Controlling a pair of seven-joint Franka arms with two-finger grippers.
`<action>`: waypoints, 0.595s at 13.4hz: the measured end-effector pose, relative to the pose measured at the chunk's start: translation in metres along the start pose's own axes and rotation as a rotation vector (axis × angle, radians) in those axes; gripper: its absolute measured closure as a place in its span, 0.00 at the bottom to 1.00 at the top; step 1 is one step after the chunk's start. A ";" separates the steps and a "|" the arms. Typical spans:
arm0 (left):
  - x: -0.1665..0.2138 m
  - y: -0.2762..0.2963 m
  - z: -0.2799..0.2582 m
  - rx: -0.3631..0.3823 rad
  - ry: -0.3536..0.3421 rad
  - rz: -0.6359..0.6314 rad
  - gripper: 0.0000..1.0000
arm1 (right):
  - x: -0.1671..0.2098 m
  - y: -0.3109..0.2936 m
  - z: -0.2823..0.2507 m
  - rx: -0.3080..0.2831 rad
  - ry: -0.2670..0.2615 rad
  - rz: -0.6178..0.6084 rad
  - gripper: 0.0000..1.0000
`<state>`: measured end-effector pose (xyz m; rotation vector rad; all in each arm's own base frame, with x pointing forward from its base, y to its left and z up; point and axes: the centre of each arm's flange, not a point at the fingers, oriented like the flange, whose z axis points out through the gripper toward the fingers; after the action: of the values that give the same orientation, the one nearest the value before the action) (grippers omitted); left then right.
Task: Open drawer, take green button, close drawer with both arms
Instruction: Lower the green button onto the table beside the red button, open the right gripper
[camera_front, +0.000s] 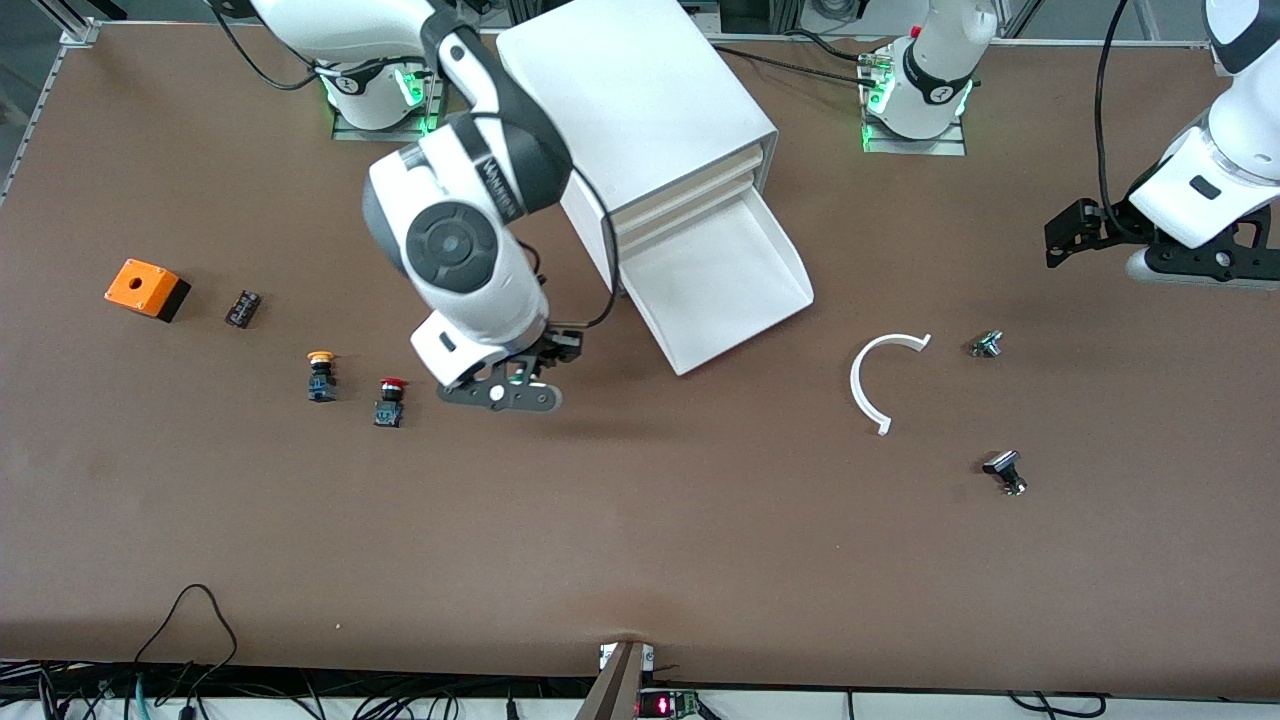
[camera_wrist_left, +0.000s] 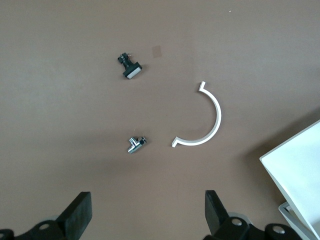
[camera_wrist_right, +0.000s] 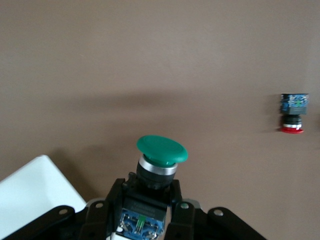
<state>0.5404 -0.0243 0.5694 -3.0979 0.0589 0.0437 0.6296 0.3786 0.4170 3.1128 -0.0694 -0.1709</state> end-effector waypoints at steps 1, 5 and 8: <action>-0.001 0.001 0.001 0.001 -0.011 -0.026 0.00 | 0.003 0.017 0.013 -0.013 -0.027 -0.031 0.60; 0.001 0.005 0.020 0.004 -0.080 -0.066 0.00 | -0.012 0.092 0.085 -0.015 -0.034 -0.115 0.60; 0.021 0.010 0.073 0.006 -0.171 -0.057 0.00 | -0.034 0.135 0.143 -0.031 -0.048 -0.122 0.60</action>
<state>0.5594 -0.0321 0.4951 -3.0739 -0.0344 0.3050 0.5743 0.2422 0.2825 3.0832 0.1210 -0.2465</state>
